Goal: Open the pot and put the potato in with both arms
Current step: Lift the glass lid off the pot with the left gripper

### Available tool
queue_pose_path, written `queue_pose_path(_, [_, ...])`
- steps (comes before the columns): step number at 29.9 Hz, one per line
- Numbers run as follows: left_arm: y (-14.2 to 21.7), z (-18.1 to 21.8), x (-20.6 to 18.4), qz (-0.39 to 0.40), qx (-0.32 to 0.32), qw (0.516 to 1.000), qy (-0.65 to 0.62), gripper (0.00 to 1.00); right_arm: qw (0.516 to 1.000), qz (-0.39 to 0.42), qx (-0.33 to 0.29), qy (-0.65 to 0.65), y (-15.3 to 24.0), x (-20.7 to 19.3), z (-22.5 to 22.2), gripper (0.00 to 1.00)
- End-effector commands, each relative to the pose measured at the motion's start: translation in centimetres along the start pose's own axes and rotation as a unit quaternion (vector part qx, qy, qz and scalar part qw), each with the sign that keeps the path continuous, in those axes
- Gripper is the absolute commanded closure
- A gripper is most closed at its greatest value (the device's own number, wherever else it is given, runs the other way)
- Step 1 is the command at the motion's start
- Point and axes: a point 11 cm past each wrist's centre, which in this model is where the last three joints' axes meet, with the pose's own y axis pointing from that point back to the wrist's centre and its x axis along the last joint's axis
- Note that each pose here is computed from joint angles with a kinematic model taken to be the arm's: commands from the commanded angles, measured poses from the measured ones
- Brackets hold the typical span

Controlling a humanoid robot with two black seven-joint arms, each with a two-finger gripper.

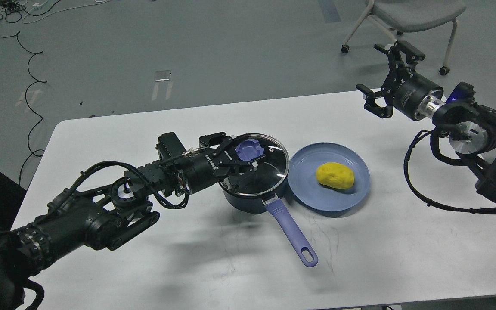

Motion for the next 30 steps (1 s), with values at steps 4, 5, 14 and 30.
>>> queue_pose_path(4, [1.4, 0.2, 1.3, 0.008, -0.012, 1.0, -0.005, 0.65, 1.0, -0.002, -0.001, 0.0, 0.0, -0.1, 0.1, 0.0])
queue_pose_path(5, [1.9, -0.2, 1.5, 0.007, -0.008, 1.0, -0.008, 0.65, 1.0, -0.002, -0.001, -0.001, -0.1, -0.2, 0.1, 0.0])
queue_pose_path(14, [6.6, -4.9, 3.1, 0.013, 0.067, 0.998, 0.002, 0.65, 1.0, -0.002, -0.001, -0.001, -0.1, -0.2, 0.1, 0.0])
queue_pose_path(30, [16.5, -8.4, -0.6, 0.015, 0.198, 0.978, 0.069, 0.65, 1.0, -0.004, -0.005, 0.002, -0.1, -0.3, 0.3, 0.0])
